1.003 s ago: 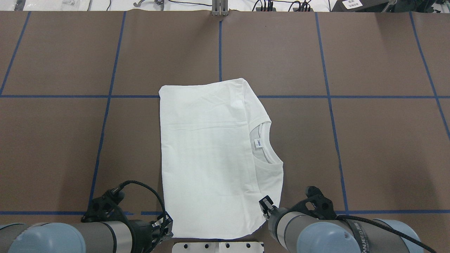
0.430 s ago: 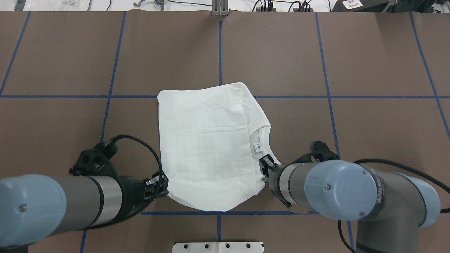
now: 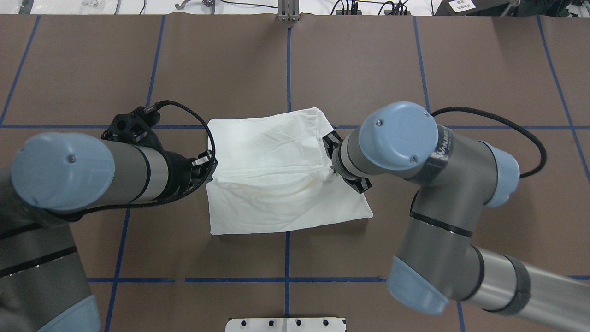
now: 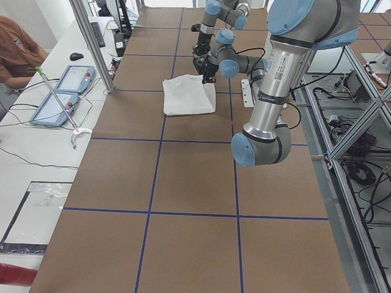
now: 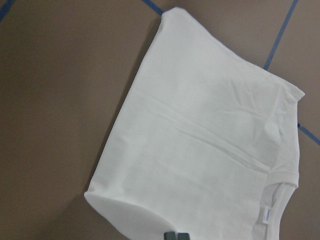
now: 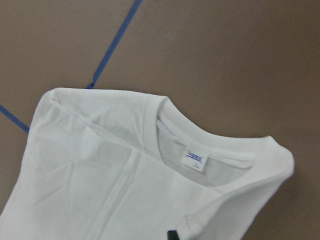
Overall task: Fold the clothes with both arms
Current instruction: 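Lift the near edge with both grippers and fold it over to the far edge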
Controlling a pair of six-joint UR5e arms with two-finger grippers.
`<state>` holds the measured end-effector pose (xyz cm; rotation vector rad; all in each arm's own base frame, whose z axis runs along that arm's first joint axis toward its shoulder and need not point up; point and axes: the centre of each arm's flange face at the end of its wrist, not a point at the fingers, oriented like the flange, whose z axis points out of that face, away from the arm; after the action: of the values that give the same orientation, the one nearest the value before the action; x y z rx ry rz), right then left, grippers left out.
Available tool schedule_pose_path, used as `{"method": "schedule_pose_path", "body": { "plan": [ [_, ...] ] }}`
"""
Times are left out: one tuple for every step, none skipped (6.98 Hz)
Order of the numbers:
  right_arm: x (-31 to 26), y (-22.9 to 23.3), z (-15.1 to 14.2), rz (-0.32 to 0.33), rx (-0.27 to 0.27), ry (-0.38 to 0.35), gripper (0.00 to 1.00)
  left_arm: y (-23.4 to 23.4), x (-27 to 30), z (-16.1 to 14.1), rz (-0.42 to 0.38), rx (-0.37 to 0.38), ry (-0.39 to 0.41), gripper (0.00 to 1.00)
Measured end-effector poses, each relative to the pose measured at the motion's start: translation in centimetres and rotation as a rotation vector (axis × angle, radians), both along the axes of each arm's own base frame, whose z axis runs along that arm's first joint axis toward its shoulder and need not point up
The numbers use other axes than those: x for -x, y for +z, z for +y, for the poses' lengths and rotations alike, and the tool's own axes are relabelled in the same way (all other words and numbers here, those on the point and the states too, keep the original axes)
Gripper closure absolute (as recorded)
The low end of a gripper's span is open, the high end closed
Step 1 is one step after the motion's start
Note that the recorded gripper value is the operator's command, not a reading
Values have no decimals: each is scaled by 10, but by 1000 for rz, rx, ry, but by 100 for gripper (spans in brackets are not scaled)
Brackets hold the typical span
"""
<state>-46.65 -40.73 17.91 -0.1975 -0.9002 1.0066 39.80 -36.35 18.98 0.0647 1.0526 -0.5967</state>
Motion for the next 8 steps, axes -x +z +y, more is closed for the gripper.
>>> {"method": "schedule_pose_path", "body": {
  "plan": [
    [17, 1, -37, 9, -9, -6, 100, 11, -6, -33, -22, -21, -28, 100],
    [35, 7, -68, 8, -15, -12, 100, 27, -15, -62, -28, -32, -53, 100],
    [50, 11, -94, 12, -17, -23, 100, 41, -24, -85, -27, -40, -72, 100],
    [60, 14, -113, 24, -22, -34, 100, 51, -31, -103, -33, -52, -82, 100],
    [68, 15, -128, 28, -32, -40, 100, 61, -36, -119, -42, -69, -86, 100],
    [78, 17, -141, 19, -45, -41, 40, 72, -40, -132, -46, -79, -92, 100],
    [86, 20, -152, 12, -53, -40, 0, 86, -44, -143, -48, -83, -99, 54],
    [87, 22, -162, 14, -62, -43, 0, 98, -45, -154, -49, -91, -108, 49]
  ]
}}
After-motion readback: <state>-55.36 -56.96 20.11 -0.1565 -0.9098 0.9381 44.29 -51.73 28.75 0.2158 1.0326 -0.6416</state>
